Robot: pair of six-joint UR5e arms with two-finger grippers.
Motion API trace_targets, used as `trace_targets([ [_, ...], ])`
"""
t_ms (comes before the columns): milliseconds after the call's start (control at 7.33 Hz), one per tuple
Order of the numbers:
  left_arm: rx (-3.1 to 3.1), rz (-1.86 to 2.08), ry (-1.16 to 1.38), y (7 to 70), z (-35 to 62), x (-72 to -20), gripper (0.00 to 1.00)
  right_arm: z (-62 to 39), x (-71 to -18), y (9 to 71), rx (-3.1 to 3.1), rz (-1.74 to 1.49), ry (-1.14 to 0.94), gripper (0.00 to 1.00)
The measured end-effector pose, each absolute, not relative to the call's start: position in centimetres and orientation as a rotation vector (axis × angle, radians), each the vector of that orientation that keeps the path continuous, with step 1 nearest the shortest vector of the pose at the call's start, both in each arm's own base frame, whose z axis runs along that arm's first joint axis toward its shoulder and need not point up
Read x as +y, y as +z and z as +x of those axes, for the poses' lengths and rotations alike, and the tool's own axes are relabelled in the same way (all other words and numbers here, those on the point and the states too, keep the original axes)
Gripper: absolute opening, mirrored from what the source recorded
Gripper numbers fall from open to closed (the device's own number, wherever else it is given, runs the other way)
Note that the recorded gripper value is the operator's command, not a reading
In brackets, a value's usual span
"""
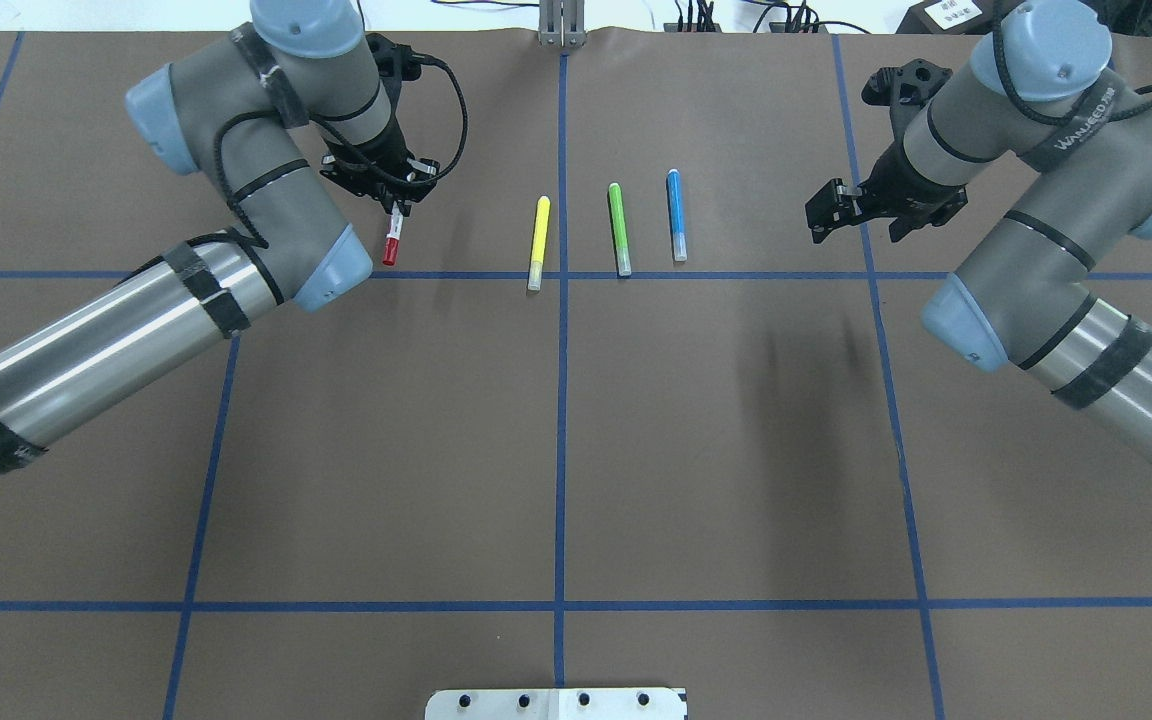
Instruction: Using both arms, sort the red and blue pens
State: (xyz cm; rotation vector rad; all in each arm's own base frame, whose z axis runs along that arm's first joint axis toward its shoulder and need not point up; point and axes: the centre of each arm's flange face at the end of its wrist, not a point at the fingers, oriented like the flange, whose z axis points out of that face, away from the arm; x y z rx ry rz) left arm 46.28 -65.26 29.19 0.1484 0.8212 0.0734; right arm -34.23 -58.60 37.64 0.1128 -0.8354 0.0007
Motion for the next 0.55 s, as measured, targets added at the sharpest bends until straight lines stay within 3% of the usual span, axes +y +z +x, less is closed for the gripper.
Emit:
trace_targets([
  [545,0.862,0.235,-0.044,36.4,28.5,-55.3,0.0,-35.8,-59.6,36.5,-0.835,0.109,0.01,0.99],
])
